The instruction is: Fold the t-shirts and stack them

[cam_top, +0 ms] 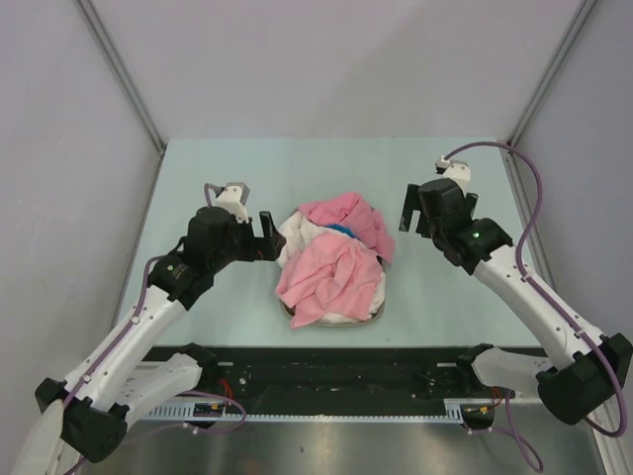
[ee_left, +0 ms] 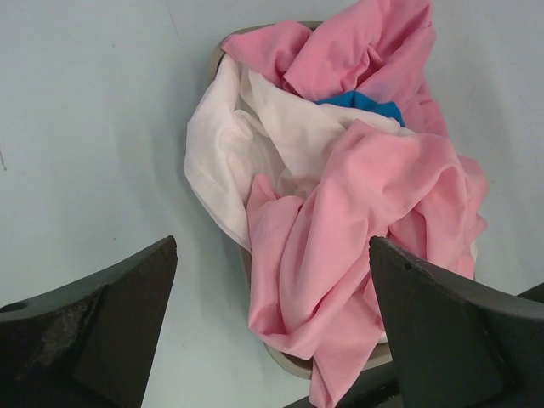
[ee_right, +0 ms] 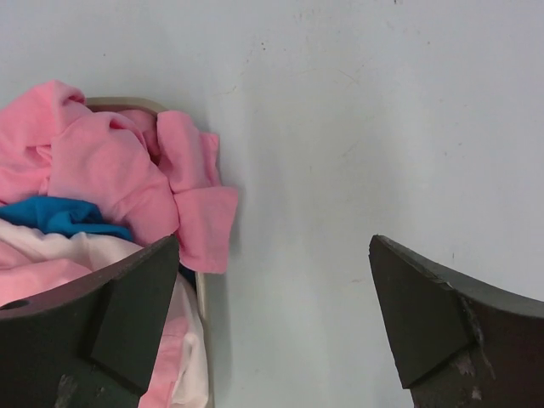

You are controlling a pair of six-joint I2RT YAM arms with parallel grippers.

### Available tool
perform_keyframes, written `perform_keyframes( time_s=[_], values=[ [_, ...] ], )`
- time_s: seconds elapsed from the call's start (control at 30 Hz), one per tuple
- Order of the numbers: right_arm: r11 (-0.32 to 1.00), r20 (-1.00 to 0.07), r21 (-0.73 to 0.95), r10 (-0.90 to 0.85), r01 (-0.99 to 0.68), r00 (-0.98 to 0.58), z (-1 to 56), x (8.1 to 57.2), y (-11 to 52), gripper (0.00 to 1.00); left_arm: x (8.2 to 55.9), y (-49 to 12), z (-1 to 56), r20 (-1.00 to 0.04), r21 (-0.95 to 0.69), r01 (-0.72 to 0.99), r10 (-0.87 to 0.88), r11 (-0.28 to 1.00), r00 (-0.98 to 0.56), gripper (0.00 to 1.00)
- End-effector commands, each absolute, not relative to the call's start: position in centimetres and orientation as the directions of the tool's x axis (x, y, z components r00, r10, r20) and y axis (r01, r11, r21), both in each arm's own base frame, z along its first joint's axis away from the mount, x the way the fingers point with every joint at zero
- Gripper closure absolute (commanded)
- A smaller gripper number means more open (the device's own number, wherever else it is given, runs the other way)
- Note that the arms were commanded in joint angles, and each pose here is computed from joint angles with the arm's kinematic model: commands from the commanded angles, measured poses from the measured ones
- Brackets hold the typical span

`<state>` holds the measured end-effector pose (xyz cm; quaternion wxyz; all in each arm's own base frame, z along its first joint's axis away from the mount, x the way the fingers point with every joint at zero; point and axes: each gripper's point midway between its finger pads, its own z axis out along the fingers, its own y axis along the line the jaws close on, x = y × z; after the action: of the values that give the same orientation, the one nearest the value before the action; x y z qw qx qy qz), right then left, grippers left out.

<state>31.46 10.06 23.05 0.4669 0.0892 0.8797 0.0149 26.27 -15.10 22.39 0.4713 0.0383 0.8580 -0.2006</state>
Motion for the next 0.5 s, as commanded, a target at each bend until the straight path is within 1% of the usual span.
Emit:
perform_keyframes(
  time_s=[0.0, 0.1, 0.17, 0.23, 0.4, 0.47],
  values=[
    [0.975, -0.879, 0.053, 0.148, 0.216, -0.454, 25.9, 31.3, 8.6, 0.00, 26.0, -16.0, 22.5, -0.821, -0.325, 0.308, -0.105, 0.894, -0.561, 0.00],
    [0.986, -0.870, 0.080, 0.141, 0.147, -0.472, 25.9, 31.2, 9.8, 0.00, 25.7, -16.2, 22.3, -0.819, -0.336, 0.319, -0.108, 0.886, -0.564, 0.00],
    [0.993, -0.850, 0.090, 0.115, 0.073, -0.513, 25.2, 31.1, 11.2, 0.00, 25.8, -15.8, 22.7, -0.827, -0.316, 0.316, -0.096, 0.895, -0.553, 0.00],
    [0.995, -0.822, 0.087, 0.095, 0.041, -0.562, 23.9, 31.0, 12.0, 0.00, 26.0, -15.0, 22.8, -0.822, -0.291, 0.273, -0.093, 0.917, -0.562, 0.00],
    [0.999, -0.709, 0.041, 0.049, 0.028, -0.704, 18.8, 30.6, 13.1, 0.00, 25.6, -14.7, 21.4, -0.784, -0.302, 0.223, -0.108, 0.927, -0.611, 0.00],
    [0.996, -0.680, 0.084, 0.066, 0.011, -0.730, 17.6, 30.6, 14.3, 0.00, 25.3, -14.6, 20.2, -0.765, -0.315, 0.196, -0.126, 0.929, -0.631, 0.00]
  ],
)
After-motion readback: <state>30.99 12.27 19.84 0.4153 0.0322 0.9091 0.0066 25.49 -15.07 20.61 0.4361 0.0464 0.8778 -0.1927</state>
